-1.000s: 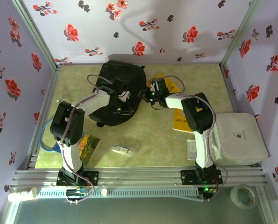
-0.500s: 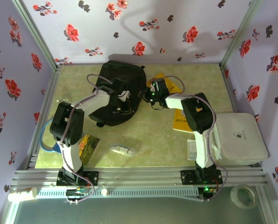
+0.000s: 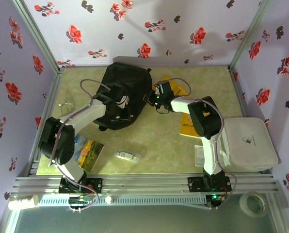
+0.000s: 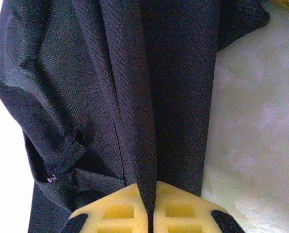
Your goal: Pack books, pencil case, and school supplies into a backpack
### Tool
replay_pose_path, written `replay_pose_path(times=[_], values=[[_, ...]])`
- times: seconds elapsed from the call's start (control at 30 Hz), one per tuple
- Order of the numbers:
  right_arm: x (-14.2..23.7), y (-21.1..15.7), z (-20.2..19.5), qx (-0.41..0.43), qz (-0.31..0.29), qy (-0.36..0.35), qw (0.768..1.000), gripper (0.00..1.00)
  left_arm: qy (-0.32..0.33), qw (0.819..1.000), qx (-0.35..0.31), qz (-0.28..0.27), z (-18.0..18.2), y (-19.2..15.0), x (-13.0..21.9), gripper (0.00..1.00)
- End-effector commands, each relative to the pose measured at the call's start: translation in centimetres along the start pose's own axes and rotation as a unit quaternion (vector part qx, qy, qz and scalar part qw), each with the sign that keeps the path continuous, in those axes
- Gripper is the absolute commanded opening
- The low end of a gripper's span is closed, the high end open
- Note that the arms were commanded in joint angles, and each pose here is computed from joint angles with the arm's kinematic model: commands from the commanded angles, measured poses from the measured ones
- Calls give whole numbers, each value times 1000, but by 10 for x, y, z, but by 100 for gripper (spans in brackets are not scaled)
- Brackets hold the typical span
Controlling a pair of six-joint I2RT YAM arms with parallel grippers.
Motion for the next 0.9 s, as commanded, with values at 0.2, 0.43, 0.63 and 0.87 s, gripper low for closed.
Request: replay_pose_path(times=[0.2,0.43,0.63,0.87], values=[[0,40,-37,-3,-67,-102,993,0,99,993,57,15,47,-42,27,0],[14,37,16,14,-17,-3,1000,16,32,999,29,-11,20,-18,32,0],[65,-33,16,-71,25,4,997,52,-34,999,-11,-23,-14,-4,33,0],[68,-97,37,-98,65,20,993,71,-55,998,-30,-19,-33,-6,28,0]])
Point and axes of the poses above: each hand's point on the last joint's axis, 136 mm out from that joint toward the fingers, its own x axis back along the fingers, its own z axis along the line the jaws close on, y = z × x, the point moved 2 cm from there along x, back along the fingers, and after that the axes turned 2 degrees about x, right-handed, at the moved point
